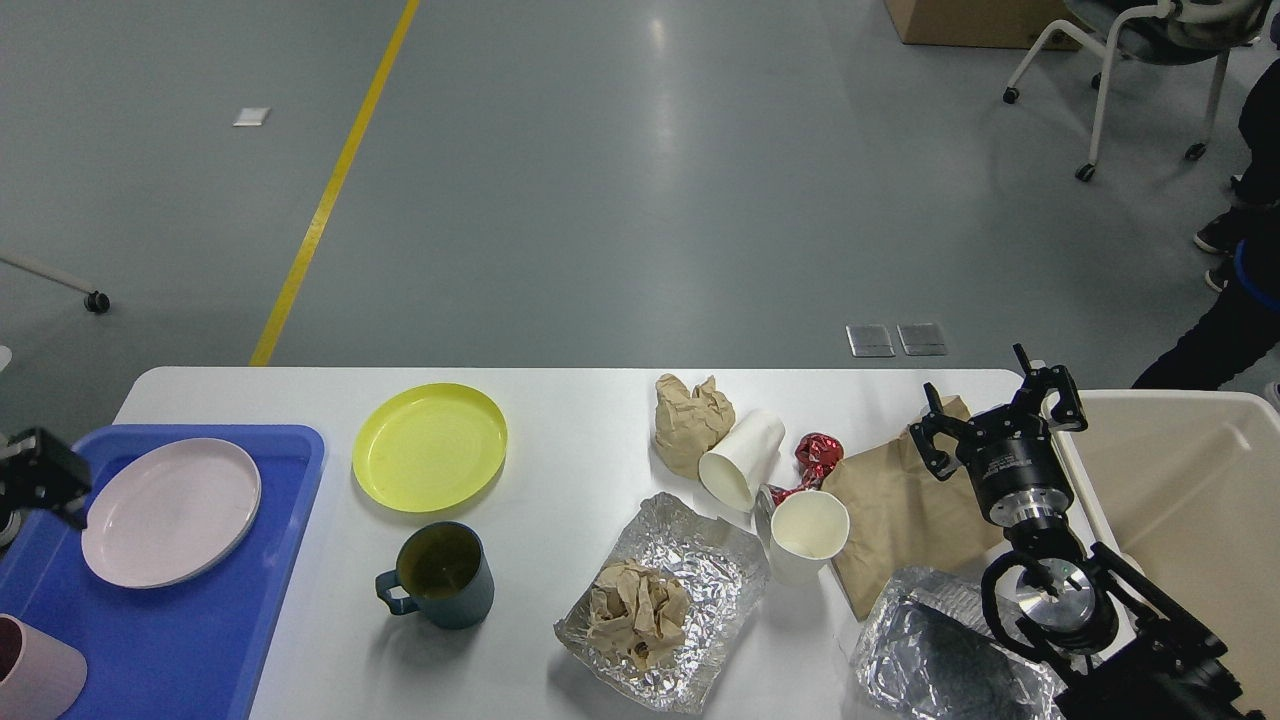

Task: Tidy desktop
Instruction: 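Move the left gripper to the dark teal mug and grasp it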

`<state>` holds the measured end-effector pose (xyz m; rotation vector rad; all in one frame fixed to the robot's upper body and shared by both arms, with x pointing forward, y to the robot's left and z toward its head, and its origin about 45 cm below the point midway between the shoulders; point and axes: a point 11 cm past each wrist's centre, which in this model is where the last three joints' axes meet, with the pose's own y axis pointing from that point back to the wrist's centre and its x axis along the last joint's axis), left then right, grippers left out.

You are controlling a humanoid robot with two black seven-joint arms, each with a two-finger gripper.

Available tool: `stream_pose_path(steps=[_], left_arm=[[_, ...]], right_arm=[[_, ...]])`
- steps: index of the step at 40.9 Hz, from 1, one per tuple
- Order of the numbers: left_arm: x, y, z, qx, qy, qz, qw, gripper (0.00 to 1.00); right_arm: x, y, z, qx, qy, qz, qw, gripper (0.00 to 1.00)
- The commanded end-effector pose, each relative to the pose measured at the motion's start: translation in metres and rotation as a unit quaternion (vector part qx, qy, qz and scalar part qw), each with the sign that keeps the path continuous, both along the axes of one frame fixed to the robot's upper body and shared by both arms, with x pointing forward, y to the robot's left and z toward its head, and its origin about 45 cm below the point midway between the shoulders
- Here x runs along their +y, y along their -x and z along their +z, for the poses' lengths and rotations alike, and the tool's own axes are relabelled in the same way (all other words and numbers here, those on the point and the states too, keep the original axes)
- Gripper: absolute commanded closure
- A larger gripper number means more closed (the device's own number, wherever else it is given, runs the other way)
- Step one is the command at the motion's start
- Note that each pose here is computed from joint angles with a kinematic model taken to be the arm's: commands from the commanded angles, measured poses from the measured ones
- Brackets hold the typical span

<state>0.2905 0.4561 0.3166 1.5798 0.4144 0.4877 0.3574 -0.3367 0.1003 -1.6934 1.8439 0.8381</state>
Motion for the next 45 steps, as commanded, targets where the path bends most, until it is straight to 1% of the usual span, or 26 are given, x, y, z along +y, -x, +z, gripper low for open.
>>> stream_pose_path(steps=[1, 2, 3, 8, 9, 15, 18, 24, 32, 36, 38, 41, 43, 45], left_arm=[[-0.063, -0.017, 0.039, -0.018, 0.0, -0.058, 0.998, 0.04], [-0.075, -0.018, 0.044, -0.02, 0.0, -0.069, 0.997, 0.04], [-0.097, -0.021, 0.055, -0.027, 0.001, -0.087, 0.996, 0.04], [-0.143, -0.023, 0.077, -0.042, -0.003, -0.125, 0.991, 0.04], [-0.161, -0.023, 0.081, -0.041, -0.011, -0.146, 0.988, 0.04], [-0.206, -0.015, 0.088, -0.044, -0.002, -0.195, 0.98, 0.05], [-0.22, -0.012, 0.089, -0.048, 0.011, -0.209, 0.977, 0.05], [-0.228, -0.011, 0.087, -0.051, 0.027, -0.206, 0.977, 0.05], [-0.223, -0.01, 0.079, -0.039, 0.032, -0.196, 0.979, 0.04], [-0.22, -0.008, 0.057, -0.01, 0.039, -0.193, 0.98, 0.04], [-0.216, -0.011, 0.05, -0.004, 0.04, -0.187, 0.982, 0.04], [-0.209, -0.013, 0.044, -0.004, 0.038, -0.178, 0.983, 0.04], [-0.202, -0.017, 0.032, -0.004, 0.036, -0.169, 0.985, 0.04], [-0.198, -0.027, 0.017, -0.008, 0.03, -0.171, 0.985, 0.04]], right_arm=[[0.0, 0.0, 0.0, 0.001, 0.0, 0.001, 1.0, 0.0], [0.0, 0.0, 0.0, 0.001, 0.0, 0.001, 1.0, 0.0], [0.0, 0.0, 0.0, 0.001, 0.0, 0.001, 1.0, 0.0], [0.0, 0.0, 0.0, 0.0, 0.0, 0.0, 1.0, 0.0], [0.0, 0.0, 0.0, 0.0, 0.0, 0.0, 1.0, 0.0], [0.0, 0.0, 0.0, 0.001, 0.0, 0.001, 1.0, 0.0], [0.0, 0.0, 0.0, 0.001, 0.0, 0.001, 1.0, 0.0], [0.0, 0.0, 0.0, 0.001, 0.0, 0.001, 1.0, 0.0], [0.0, 0.0, 0.0, 0.001, 0.0, 0.001, 1.0, 0.0], [0.0, 0.0, 0.0, 0.0, 0.0, 0.0, 1.0, 0.0], [0.0, 0.0, 0.0, 0.0, 0.0, 0.0, 1.0, 0.0], [0.0, 0.0, 0.0, 0.0, 0.0, 0.0, 1.0, 0.0], [0.0, 0.0, 0.0, 0.0, 0.0, 0.0, 1.0, 0.0], [0.0, 0.0, 0.0, 0.0, 0.0, 0.0, 1.0, 0.0]])
